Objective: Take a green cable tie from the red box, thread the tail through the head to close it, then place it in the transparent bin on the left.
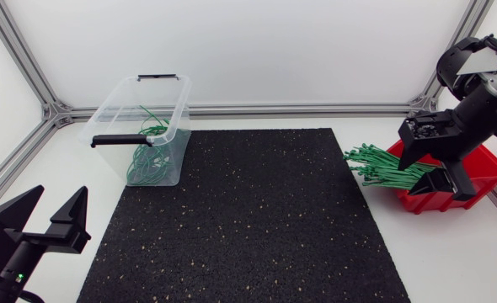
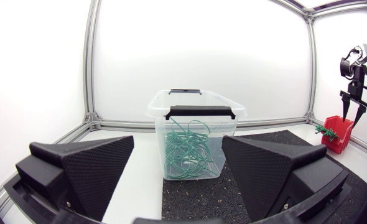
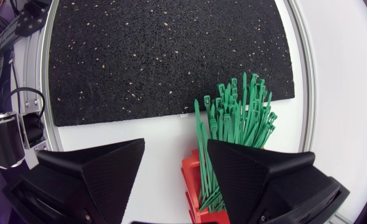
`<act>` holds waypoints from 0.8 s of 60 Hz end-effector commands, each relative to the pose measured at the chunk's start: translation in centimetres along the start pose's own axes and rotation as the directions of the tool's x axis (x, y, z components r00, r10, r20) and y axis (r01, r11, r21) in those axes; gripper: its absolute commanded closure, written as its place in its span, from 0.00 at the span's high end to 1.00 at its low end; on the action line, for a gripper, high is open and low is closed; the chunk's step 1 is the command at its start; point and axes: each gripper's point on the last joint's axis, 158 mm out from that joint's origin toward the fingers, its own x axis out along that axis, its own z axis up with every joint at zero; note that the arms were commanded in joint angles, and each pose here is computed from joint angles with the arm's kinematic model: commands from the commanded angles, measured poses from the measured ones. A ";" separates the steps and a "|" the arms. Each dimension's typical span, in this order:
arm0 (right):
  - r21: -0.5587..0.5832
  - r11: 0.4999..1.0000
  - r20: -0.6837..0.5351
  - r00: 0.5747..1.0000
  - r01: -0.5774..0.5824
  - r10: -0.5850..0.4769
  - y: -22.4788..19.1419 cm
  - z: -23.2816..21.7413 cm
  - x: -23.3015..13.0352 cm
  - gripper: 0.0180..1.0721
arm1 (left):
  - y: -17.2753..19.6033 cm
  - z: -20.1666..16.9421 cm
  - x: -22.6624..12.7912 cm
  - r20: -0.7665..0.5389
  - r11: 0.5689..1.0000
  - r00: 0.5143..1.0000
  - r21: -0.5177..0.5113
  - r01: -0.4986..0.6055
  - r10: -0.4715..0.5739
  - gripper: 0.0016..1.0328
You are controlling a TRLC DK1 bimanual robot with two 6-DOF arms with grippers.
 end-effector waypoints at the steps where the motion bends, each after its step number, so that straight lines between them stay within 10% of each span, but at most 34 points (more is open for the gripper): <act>1: -0.061 0.998 -0.003 1.000 0.002 -0.002 0.6 0.4 0.2 0.53 | 0.1 -2.5 0.1 -0.062 1.000 0.998 -0.022 -0.007 0.005 0.96; 48: -0.129 0.987 -0.026 0.995 0.094 -0.098 -1.1 1.6 5.0 0.37 | 0.2 -2.6 0.1 -0.065 1.000 0.998 -0.020 -0.008 0.007 0.96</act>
